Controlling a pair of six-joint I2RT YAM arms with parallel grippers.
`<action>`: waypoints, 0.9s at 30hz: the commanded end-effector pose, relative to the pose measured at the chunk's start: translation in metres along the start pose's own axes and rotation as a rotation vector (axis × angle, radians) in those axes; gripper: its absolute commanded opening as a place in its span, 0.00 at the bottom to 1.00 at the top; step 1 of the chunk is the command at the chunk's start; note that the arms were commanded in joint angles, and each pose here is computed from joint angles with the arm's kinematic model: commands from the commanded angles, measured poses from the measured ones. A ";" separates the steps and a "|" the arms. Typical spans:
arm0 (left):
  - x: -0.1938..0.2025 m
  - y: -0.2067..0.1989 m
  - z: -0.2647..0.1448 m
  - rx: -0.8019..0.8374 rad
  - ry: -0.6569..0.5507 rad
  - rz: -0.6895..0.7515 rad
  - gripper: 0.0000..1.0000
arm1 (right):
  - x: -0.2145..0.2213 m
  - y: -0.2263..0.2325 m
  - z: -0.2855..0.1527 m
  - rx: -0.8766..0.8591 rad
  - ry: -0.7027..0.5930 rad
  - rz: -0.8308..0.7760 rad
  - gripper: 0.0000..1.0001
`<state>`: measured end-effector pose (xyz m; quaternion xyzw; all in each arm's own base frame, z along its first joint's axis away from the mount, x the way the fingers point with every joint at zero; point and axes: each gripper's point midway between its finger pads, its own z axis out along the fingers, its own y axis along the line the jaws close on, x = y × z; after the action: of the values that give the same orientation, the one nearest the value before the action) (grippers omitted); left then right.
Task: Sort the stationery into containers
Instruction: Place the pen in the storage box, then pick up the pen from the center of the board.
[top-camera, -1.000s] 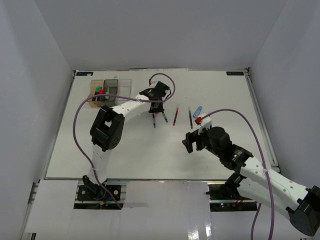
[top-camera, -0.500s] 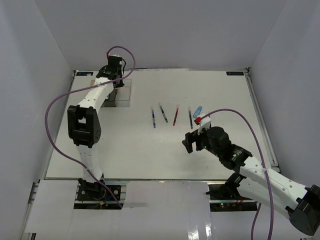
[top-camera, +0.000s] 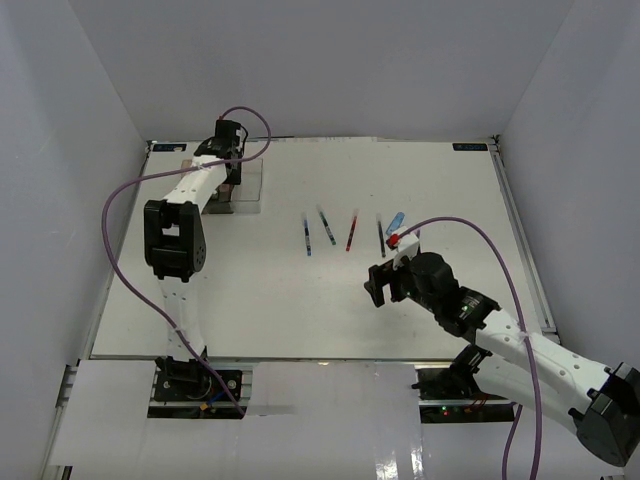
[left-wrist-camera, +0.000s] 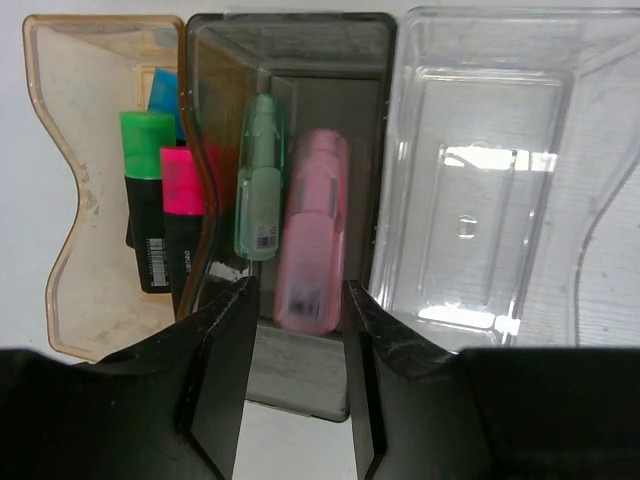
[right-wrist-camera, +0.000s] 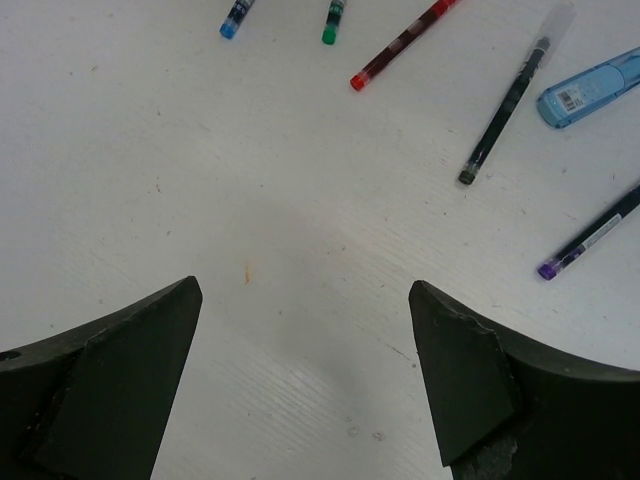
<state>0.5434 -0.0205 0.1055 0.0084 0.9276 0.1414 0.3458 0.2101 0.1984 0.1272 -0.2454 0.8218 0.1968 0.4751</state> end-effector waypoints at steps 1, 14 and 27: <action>-0.005 0.021 -0.007 -0.022 -0.012 -0.019 0.50 | -0.021 -0.001 0.000 0.021 -0.044 0.021 0.91; -0.022 0.015 -0.058 0.110 -0.079 -0.179 0.94 | -0.055 -0.050 0.016 0.344 -0.025 0.150 0.91; 0.063 -0.010 -0.186 0.456 -0.242 -0.381 0.98 | -0.039 -0.147 0.094 0.626 0.191 0.441 0.93</action>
<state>0.3957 -0.0473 0.2035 -0.0789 0.8896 -0.0652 0.4452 0.3596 0.1511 0.1079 0.0227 0.9138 0.0197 0.4051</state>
